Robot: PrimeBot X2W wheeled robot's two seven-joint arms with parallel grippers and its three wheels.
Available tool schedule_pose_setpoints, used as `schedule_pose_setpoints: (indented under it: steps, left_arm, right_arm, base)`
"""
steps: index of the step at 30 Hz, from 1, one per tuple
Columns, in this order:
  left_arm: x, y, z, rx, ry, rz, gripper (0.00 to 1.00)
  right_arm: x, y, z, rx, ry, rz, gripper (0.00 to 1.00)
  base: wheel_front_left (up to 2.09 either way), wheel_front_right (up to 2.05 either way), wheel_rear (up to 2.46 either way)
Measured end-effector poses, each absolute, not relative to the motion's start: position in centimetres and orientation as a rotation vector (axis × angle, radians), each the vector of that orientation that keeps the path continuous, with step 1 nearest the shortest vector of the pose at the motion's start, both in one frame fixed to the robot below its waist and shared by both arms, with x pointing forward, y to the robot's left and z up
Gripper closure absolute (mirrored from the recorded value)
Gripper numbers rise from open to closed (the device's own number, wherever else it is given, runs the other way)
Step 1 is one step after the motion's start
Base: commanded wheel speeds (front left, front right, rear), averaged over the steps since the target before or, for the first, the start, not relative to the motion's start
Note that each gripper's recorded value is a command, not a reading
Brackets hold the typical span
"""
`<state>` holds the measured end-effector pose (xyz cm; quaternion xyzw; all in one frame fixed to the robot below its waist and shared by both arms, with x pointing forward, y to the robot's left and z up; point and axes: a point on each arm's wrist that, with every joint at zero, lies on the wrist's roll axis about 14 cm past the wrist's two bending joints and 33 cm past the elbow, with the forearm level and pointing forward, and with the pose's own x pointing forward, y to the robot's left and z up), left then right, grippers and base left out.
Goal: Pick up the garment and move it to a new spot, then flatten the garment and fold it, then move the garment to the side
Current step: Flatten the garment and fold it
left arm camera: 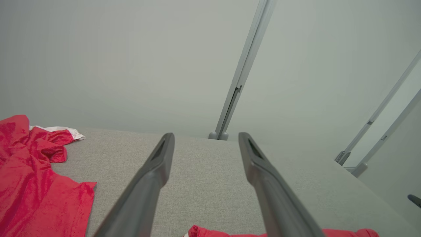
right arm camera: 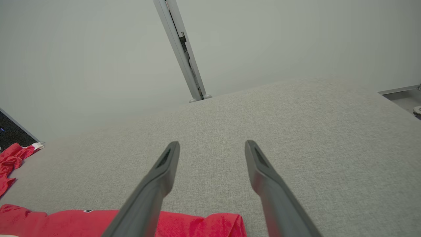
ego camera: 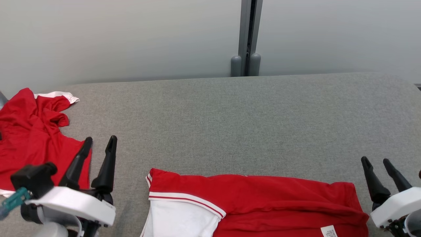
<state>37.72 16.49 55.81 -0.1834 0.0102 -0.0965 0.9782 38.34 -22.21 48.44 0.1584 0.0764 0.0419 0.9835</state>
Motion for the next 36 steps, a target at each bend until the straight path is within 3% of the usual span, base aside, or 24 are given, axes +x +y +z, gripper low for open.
schedule_pose_setpoints:
  steps: [8, 17, 36]
  left_arm:
    - [35.9, 15.9, 53.4, -0.463, 0.013, -0.124, 0.00]
    - [35.5, 16.6, 52.6, -0.335, -0.049, -0.063, 0.00]
    - [34.2, 18.2, 50.8, -0.297, -0.081, 0.063, 0.00]
  right_arm:
    - [36.3, -21.4, 43.0, 0.317, 0.361, 0.082, 0.00]
    - [34.8, -21.0, 39.3, 0.339, 0.514, 0.069, 0.00]
    - [34.8, -20.3, 36.3, 0.400, 0.616, 0.050, 0.00]
  base:
    - [0.00, 0.00, 0.00]
    - [0.00, 0.00, 0.00]
    - [0.00, 0.00, 0.00]
